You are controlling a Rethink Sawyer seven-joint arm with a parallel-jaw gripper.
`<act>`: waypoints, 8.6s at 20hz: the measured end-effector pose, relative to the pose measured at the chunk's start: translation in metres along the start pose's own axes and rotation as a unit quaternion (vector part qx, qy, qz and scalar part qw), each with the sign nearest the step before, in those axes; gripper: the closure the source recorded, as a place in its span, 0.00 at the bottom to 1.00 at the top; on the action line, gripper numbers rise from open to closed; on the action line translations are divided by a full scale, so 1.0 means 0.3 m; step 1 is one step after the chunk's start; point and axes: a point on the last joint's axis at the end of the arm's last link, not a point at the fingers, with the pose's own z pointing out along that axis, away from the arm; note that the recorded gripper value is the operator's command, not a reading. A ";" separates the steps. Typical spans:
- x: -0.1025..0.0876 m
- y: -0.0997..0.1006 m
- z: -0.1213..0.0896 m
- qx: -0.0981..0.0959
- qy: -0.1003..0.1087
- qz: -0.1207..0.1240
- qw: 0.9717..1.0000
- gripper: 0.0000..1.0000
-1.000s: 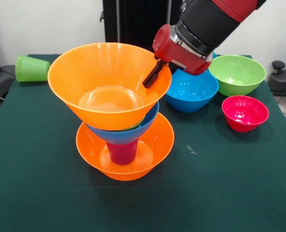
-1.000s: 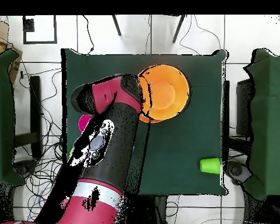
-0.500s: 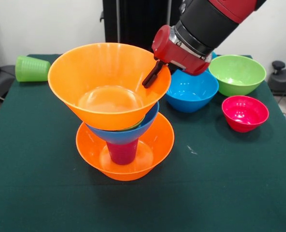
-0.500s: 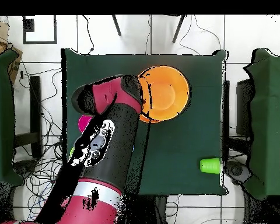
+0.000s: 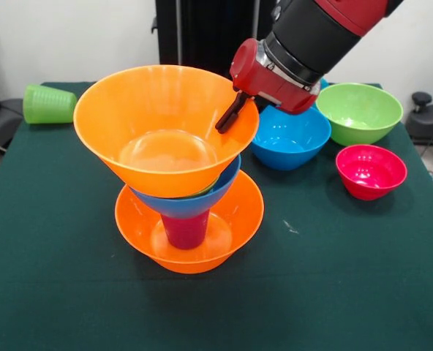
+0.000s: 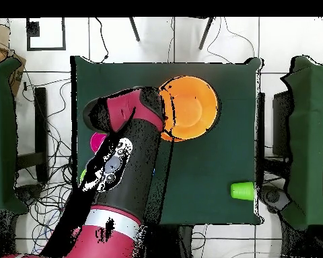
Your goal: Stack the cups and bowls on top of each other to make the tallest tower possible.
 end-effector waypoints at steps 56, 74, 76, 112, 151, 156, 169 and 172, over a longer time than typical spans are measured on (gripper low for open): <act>-0.025 -0.020 -0.106 -0.003 -0.024 0.008 1.000 1.00; -0.021 -0.006 -0.090 -0.007 -0.018 0.009 1.000 1.00; -0.022 -0.004 -0.089 -0.008 -0.018 0.010 1.000 1.00; -0.025 0.009 -0.088 -0.016 -0.015 0.015 1.000 1.00; -0.016 0.012 -0.090 -0.013 -0.014 0.013 1.000 1.00; -0.016 0.012 -0.089 -0.013 -0.014 0.013 1.000 1.00; -0.007 0.013 -0.083 -0.013 -0.011 0.013 1.000 1.00; -0.006 0.012 -0.081 -0.013 -0.010 0.013 1.000 1.00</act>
